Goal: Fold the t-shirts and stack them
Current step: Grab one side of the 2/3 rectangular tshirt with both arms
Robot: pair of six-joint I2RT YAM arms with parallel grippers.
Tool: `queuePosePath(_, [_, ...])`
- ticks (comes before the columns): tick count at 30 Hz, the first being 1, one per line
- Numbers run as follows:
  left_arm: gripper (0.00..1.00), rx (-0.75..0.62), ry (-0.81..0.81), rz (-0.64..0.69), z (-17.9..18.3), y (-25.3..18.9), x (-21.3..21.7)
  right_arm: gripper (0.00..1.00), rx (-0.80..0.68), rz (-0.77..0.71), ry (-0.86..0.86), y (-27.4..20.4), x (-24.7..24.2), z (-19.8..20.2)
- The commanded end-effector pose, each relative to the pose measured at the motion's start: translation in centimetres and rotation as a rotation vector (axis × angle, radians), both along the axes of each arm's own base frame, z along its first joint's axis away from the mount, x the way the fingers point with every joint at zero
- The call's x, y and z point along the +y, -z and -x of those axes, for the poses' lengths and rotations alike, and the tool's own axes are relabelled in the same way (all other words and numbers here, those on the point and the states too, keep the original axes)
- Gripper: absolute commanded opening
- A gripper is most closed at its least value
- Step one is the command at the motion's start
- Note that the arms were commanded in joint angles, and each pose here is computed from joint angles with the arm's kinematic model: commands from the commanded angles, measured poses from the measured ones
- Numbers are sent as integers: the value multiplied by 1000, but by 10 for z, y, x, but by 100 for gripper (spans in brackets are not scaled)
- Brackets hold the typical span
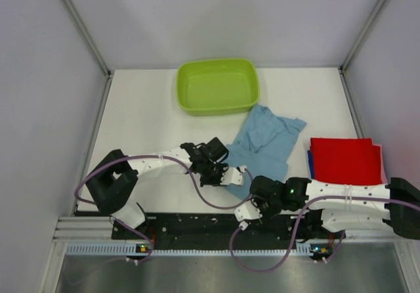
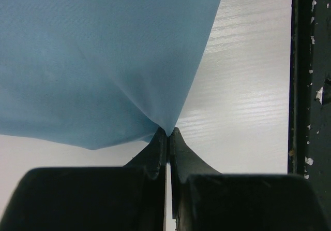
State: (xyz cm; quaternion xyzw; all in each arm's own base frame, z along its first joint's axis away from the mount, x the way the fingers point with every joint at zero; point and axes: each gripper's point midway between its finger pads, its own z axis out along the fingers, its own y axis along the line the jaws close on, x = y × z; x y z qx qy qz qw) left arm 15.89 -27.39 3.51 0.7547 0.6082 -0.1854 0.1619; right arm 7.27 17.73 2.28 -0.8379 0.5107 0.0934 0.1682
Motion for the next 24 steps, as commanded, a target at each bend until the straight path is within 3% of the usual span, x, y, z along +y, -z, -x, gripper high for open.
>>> queuePosePath(1, [0, 41, 19, 6, 10, 0, -1, 23, 6, -22, -32, 3, 7, 4])
queuePosePath(4, [0, 44, 4, 11, 9, -4, -3, 0, 27, -31, -48, 1, 9, 8])
queuePosePath(12, [0, 113, 70, 14, 36, -26, 10, 0, 87, -163, -6, -42, 21, 20])
queuePosePath(19, [0, 182, 133, -16, 62, -41, 24, 0, 195, -188, -40, -82, 16, 44])
queuePosePath(24, [0, 135, 173, 64, 58, -81, 12, 0, 180, -290, -33, -113, 17, 43])
